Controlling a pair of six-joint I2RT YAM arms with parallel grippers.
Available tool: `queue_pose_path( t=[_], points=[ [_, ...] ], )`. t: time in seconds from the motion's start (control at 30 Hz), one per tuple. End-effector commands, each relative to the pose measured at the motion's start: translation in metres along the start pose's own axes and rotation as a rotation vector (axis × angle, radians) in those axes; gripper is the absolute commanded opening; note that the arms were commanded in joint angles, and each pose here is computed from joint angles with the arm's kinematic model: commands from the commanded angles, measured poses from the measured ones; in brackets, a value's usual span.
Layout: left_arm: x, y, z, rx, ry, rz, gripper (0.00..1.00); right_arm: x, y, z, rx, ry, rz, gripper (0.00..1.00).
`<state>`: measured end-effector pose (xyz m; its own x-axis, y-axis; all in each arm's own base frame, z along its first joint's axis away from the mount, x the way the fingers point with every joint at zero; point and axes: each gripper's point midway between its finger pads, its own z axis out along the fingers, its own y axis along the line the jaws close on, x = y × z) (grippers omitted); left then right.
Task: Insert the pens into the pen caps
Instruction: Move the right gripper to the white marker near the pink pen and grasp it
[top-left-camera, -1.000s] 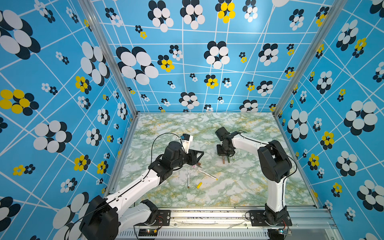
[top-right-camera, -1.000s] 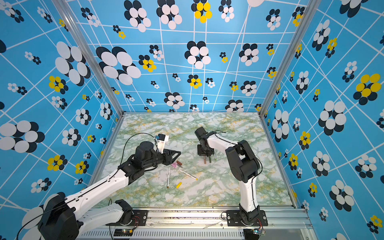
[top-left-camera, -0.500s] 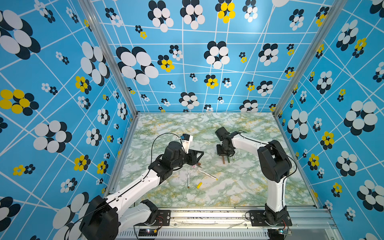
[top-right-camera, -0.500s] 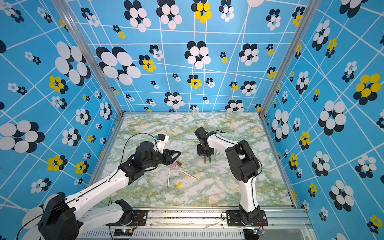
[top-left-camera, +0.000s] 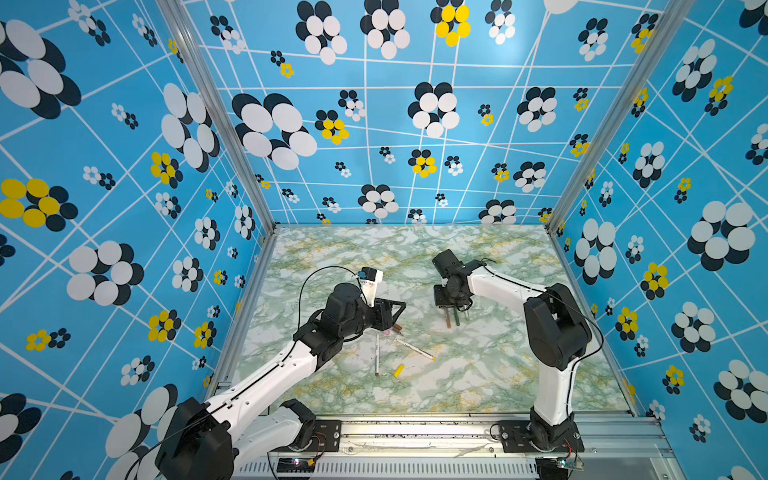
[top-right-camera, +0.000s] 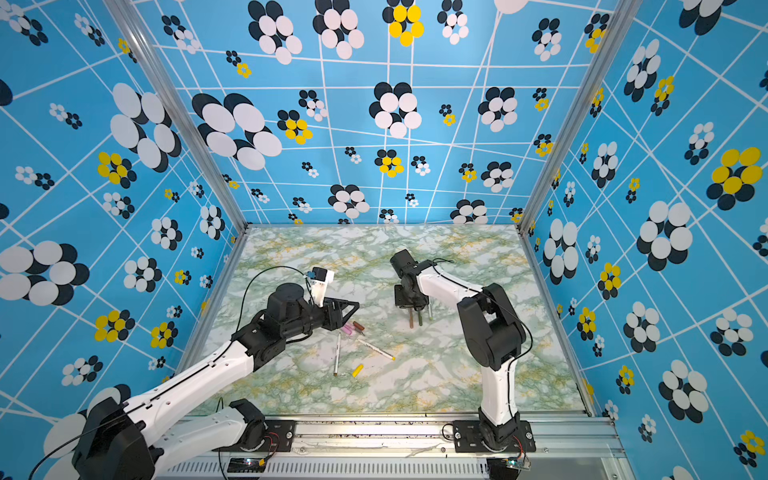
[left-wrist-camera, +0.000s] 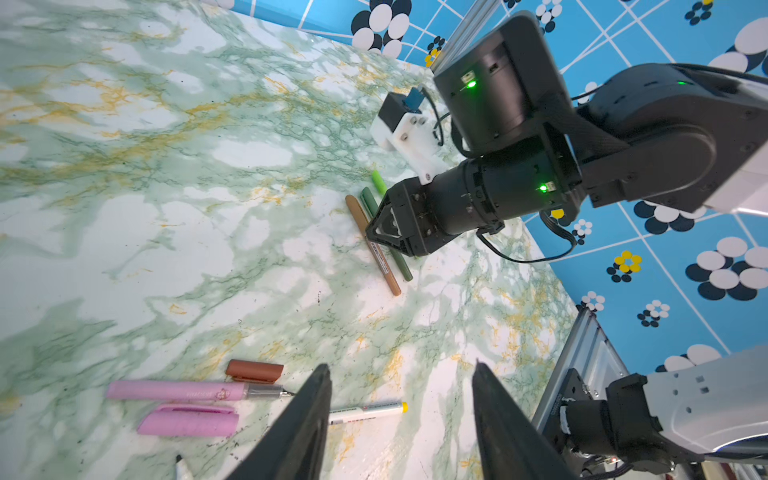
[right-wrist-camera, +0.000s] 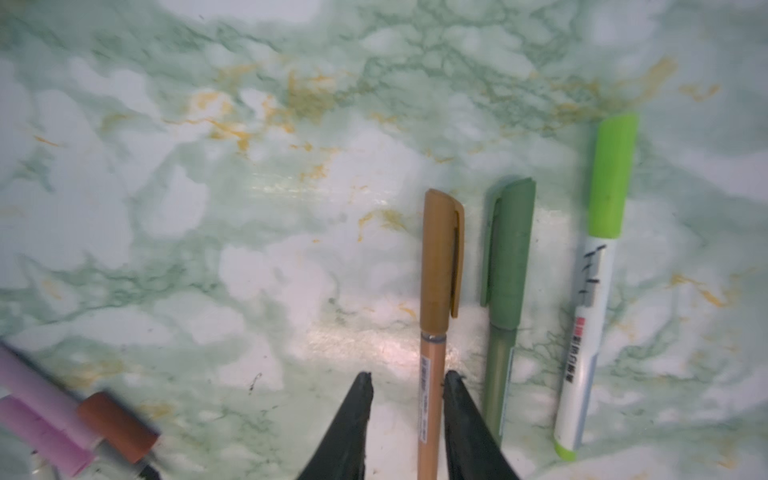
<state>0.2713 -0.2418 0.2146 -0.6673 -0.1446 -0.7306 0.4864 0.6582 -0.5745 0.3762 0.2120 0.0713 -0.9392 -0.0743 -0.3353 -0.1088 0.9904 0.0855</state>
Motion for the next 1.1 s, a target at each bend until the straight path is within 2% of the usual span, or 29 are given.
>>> queue_pose_path(
  t=[0.0,0.23,0.4,0.5,0.8,1.07],
  points=[
    [-0.011,0.004,-0.011,-0.029,-0.056,0.009,0.64,-0.016,0.007,-0.043,-0.053,-0.093,-0.028,0.33],
    [-0.023,0.017,-0.033,-0.069,-0.153,-0.046,0.80,-0.019,0.024,-0.102,-0.164,-0.231,-0.115,0.34],
    [-0.024,0.032,-0.048,-0.104,-0.196,-0.101,0.90,0.003,0.045,-0.116,-0.241,-0.255,-0.219,0.35],
    [-0.021,0.042,-0.056,-0.127,-0.216,-0.144,0.94,0.024,0.061,-0.111,-0.251,-0.228,-0.308,0.35],
    [-0.007,0.075,-0.083,-0.206,-0.293,-0.293,0.95,0.087,0.104,-0.072,-0.233,-0.103,-0.563,0.35],
    [0.006,0.091,-0.108,-0.276,-0.366,-0.338,0.97,0.121,0.123,-0.034,-0.188,-0.002,-0.711,0.37]
  ],
)
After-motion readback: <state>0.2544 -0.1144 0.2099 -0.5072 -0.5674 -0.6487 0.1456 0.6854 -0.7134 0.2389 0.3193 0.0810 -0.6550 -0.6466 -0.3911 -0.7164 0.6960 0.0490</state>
